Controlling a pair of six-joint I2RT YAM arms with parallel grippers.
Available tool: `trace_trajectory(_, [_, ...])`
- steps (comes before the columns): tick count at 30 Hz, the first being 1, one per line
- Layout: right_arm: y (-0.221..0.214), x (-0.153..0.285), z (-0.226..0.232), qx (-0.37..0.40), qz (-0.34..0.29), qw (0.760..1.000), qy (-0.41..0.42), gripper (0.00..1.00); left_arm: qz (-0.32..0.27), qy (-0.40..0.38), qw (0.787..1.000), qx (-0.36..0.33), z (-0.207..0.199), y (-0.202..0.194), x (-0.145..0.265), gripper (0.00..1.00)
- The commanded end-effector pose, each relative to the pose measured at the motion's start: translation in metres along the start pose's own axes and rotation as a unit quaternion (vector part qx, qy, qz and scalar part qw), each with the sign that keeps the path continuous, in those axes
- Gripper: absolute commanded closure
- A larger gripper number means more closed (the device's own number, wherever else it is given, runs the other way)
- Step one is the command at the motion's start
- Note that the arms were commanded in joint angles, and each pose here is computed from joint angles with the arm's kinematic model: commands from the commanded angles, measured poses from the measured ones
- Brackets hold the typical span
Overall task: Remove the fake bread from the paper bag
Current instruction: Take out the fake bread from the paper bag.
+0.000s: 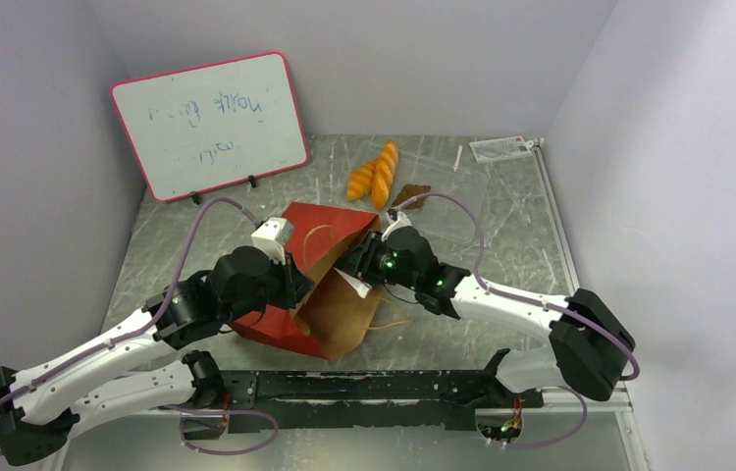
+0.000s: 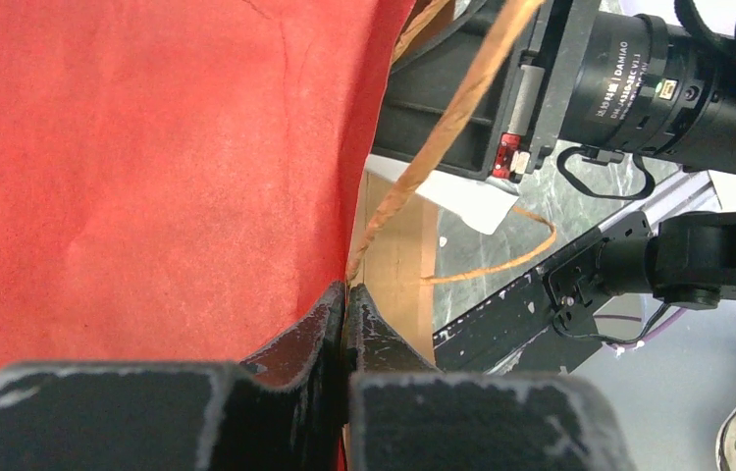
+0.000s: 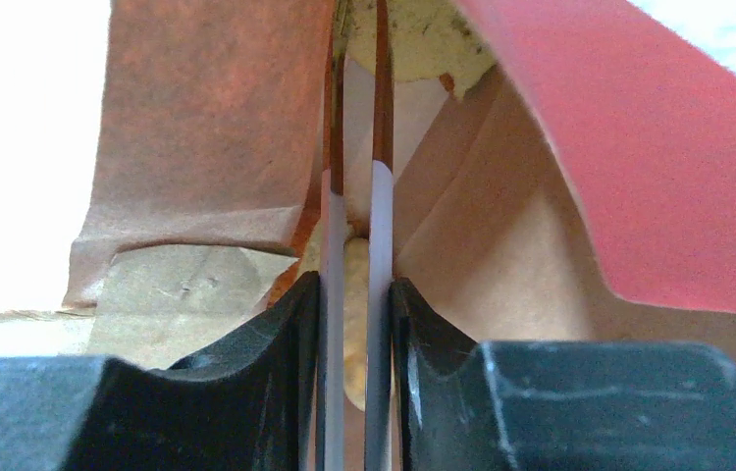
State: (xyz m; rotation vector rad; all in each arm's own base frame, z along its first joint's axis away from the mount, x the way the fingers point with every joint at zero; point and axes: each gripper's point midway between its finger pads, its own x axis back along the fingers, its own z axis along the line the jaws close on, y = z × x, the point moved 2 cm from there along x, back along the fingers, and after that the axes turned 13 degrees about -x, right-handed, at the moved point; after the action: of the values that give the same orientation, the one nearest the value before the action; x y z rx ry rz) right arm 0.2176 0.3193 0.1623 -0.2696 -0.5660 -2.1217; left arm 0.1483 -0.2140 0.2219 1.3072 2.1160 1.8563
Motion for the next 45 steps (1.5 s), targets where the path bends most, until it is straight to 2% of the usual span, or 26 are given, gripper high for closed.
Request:
trace_trajectory(1, [-0.003, -0.002, 0.049, -0.011, 0.019, 0.996, 0.086, 0.80, -0.018, -0.027, 0.999, 0.003, -0.012, 0.012, 0.002, 0.93])
trace_trajectory(11, [-0.032, 0.000, 0.061, -0.001, 0.078, 0.989, 0.122, 0.83, -0.019, -0.029, 0.999, 0.007, -0.011, 0.009, 0.001, 0.93])
trace_trajectory(17, [-0.059, -0.006, 0.042, 0.030, 0.123, 0.989, 0.082, 0.85, -0.014, -0.023, 1.000, 0.003, -0.009, 0.004, -0.004, 0.93])
trace_trajectory(25, [-0.075, -0.001, -0.007, 0.091, 0.138, 0.986, -0.018, 0.85, -0.010, -0.013, 1.000, 0.005, -0.004, -0.003, -0.008, 0.93])
trace_trajectory(30, [-0.067, -0.002, -0.036, 0.125, 0.097, 0.984, -0.081, 0.88, -0.016, -0.014, 1.000, 0.014, -0.003, -0.005, -0.008, 0.93])
trace_trajectory(35, [-0.046, -0.008, -0.036, 0.149, 0.028, 0.985, -0.081, 0.90, -0.007, -0.017, 1.000, 0.016, -0.004, -0.010, -0.011, 0.93])
trace_trajectory(40, [-0.049, -0.019, -0.032, 0.165, 0.028, 0.982, -0.083, 0.91, 0.006, -0.016, 1.000, 0.008, -0.005, -0.013, -0.014, 0.93])
trace_trajectory(45, [-0.051, 0.002, -0.020, 0.155, 0.032, 0.986, -0.054, 0.89, 0.015, -0.008, 1.000, -0.002, -0.002, -0.013, -0.010, 0.93])
